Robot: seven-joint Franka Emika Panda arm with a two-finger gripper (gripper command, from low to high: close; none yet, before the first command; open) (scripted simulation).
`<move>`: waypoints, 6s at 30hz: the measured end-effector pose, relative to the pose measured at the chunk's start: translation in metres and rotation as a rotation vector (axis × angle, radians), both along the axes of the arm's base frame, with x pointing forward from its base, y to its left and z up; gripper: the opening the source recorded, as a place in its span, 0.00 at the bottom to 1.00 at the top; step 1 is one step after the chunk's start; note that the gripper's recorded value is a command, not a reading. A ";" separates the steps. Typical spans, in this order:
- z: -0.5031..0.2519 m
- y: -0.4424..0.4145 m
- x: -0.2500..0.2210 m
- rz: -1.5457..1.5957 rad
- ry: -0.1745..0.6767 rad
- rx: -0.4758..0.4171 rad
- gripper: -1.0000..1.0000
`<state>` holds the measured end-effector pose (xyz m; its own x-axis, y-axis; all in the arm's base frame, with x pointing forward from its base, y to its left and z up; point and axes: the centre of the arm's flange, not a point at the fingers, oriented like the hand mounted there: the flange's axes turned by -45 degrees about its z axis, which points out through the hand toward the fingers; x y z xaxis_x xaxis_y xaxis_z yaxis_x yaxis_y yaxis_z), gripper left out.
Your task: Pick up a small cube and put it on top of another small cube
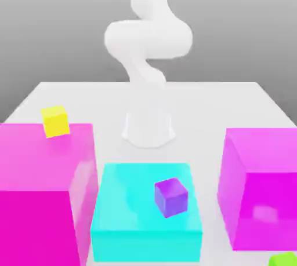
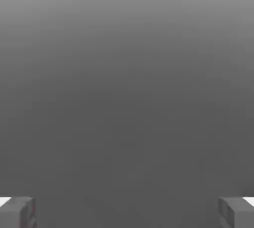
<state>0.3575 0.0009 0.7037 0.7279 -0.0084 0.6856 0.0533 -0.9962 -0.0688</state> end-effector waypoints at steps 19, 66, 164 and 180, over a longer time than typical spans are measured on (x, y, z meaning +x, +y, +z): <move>-0.216 0.180 0.094 0.872 0.484 0.109 0.50; -0.561 0.402 -0.163 2.640 0.311 -0.753 0.50; -0.470 0.454 -0.143 2.074 1.351 -1.493 0.00; -0.333 0.460 -0.068 1.704 0.802 -1.574 0.00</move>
